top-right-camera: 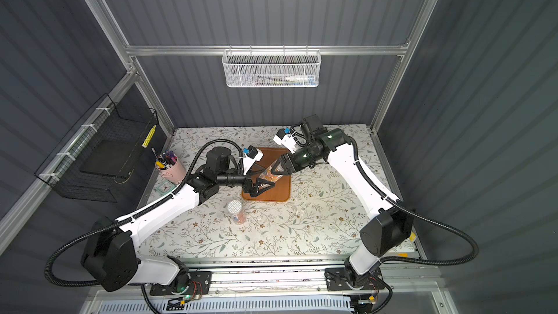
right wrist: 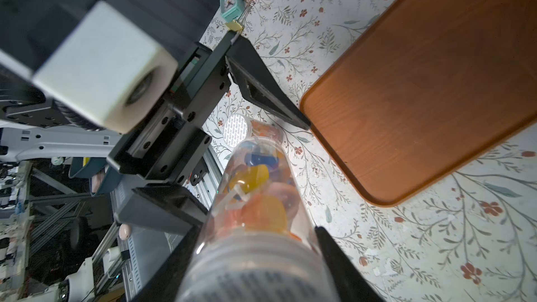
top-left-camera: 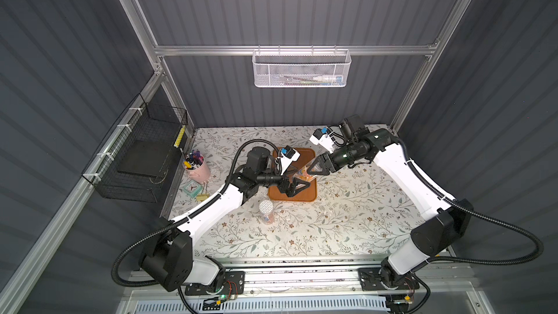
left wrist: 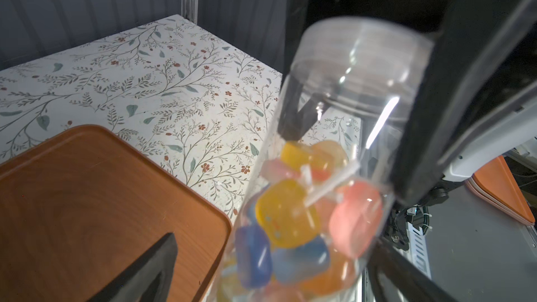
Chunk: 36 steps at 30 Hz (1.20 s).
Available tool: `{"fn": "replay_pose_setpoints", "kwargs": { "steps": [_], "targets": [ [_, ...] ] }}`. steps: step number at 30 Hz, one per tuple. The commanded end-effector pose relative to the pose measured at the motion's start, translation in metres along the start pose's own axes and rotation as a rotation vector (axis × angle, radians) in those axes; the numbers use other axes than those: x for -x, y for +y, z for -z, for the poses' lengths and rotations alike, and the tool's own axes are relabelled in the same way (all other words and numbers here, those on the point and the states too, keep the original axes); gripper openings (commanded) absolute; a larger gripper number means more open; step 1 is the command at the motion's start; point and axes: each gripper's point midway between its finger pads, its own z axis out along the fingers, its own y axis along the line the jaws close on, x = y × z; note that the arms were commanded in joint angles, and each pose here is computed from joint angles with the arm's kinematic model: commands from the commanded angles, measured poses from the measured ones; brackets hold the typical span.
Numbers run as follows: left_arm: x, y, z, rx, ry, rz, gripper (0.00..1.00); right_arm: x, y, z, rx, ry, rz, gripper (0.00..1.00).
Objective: Pour the candies out of the jar
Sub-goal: Pick up the jar from the center of the board.
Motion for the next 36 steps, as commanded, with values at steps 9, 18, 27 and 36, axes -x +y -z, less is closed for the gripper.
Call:
{"fn": "replay_pose_setpoints", "kwargs": {
  "steps": [9,18,27,36],
  "targets": [
    [0.017,-0.007,-0.005,-0.022,-0.054,-0.048,0.94,0.003,0.007,-0.012,0.11,0.017,-0.013,0.44],
    [0.013,-0.005,-0.013,-0.024,-0.031,-0.04,0.71,0.004,0.005,-0.016,0.12,0.02,-0.029,0.43],
    [0.005,-0.003,-0.016,-0.003,0.017,-0.042,0.53,0.003,0.003,-0.018,0.122,0.022,-0.036,0.43],
    [0.006,-0.002,-0.02,0.012,0.018,-0.035,0.26,0.002,0.0,-0.021,0.114,0.016,-0.051,0.44]
  ]
}}
